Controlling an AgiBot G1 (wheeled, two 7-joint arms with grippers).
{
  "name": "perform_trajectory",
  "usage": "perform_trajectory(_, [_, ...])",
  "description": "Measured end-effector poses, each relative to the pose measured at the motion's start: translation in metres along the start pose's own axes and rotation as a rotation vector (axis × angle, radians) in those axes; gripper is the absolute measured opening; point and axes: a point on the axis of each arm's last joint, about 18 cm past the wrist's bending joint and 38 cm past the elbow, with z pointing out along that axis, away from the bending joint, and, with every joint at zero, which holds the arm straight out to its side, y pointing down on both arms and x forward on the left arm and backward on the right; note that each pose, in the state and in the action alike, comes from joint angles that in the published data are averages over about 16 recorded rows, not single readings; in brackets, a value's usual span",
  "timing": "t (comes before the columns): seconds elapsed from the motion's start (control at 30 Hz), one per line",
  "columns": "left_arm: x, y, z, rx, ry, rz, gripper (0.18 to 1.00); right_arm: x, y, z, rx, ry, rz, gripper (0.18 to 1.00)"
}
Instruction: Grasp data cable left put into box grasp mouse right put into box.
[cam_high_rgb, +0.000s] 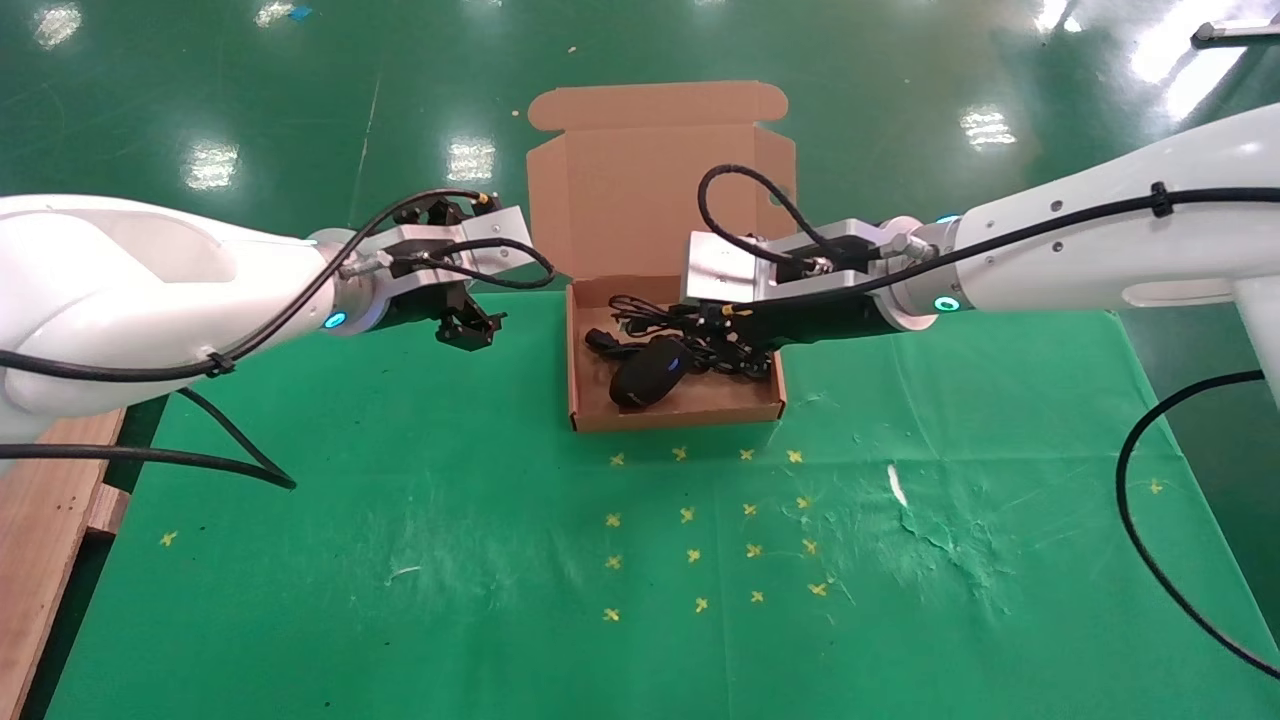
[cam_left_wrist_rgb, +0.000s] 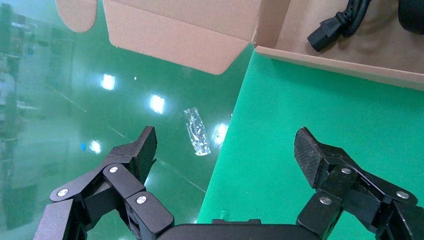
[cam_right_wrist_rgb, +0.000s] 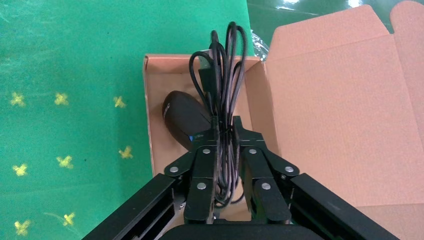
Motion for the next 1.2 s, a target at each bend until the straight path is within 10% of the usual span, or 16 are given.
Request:
perform_trajectory(0.5, [0.001, -0.001, 0.001, 0.002, 0.002, 0.0, 1.001, -0.002, 0.001, -0.008, 0.008, -0.004, 0.009, 0.39])
perform_trajectory(1.2, [0.001, -0.001, 0.001, 0.001, 0.002, 0.0, 1.001, -0.05, 0.018, -0.051, 0.253, -0.059, 0.237, 0.845])
